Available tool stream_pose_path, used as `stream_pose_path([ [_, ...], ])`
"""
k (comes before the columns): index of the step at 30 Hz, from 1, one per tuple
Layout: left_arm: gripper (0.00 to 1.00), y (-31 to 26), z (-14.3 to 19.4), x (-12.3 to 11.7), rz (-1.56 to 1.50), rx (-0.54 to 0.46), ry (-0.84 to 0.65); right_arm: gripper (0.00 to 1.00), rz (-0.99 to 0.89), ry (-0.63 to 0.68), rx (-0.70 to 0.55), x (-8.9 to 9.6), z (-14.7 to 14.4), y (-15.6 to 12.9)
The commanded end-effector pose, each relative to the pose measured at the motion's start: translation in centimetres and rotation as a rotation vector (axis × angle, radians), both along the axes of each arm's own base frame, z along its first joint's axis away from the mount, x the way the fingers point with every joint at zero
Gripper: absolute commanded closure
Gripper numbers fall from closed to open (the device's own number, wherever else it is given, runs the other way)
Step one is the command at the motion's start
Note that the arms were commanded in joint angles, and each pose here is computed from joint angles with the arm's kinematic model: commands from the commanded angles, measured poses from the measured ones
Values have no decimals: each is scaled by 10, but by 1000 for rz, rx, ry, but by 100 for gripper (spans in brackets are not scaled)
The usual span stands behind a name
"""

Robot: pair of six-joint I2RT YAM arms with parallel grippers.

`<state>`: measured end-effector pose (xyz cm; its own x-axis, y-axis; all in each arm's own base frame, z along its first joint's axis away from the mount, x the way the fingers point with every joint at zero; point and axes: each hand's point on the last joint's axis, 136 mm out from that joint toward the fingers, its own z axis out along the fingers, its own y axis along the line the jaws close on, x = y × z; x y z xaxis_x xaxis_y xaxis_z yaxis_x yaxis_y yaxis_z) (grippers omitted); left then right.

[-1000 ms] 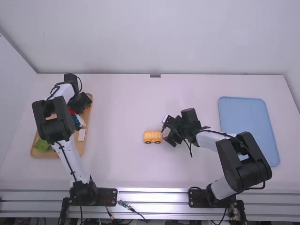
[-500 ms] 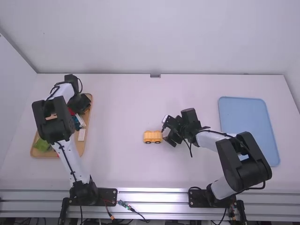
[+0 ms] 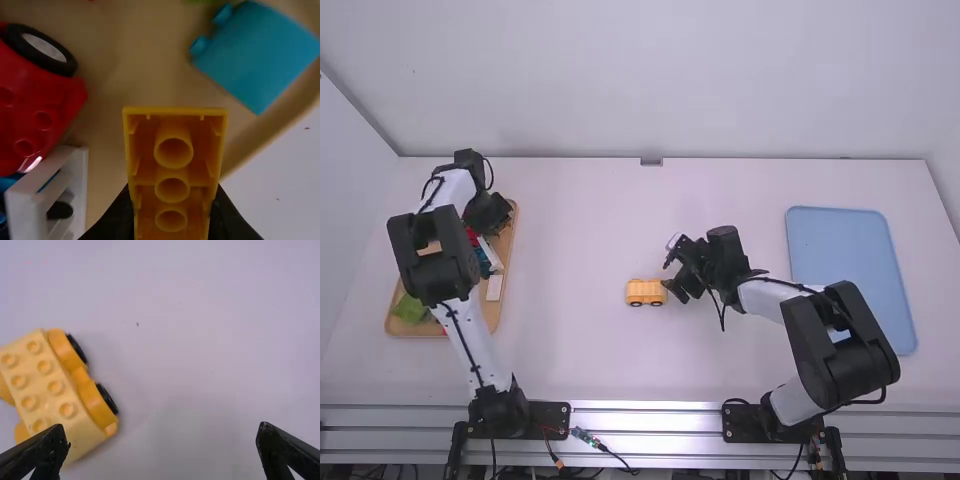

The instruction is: Assemble lego blocks to make yellow taxi

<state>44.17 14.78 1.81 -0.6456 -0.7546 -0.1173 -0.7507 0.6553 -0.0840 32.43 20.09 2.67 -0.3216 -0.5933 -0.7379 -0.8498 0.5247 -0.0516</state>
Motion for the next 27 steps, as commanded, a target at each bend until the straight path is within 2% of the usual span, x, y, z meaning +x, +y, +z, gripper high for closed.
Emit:
stream_pose_path([
  [1,98,4,12,8,-15,52,-3,1,-54,48,103,1,15,6],
  [4,98,0,24,12,-66,77,-22,1,-83,63,177,7,24,6],
  [8,98,-28,44,21,-145,34,-111,1,-54,110,357,8,50,14],
  [9,98,-40,52,23,-167,23,-156,1,-51,135,433,10,62,15],
  [12,98,-68,68,26,-235,15,-275,1,-68,178,538,15,79,10],
  [16,98,-114,96,16,-367,39,-465,1,-91,217,590,25,93,0],
  [18,98,-144,107,7,-485,5,-546,1,-80,226,610,27,99,-1],
  [21,98,-206,121,-16,-755,-107,-672,1,1,224,648,23,115,6],
  [27,98,-329,144,-89,-1288,-459,-995,1,192,281,740,1,146,18],
])
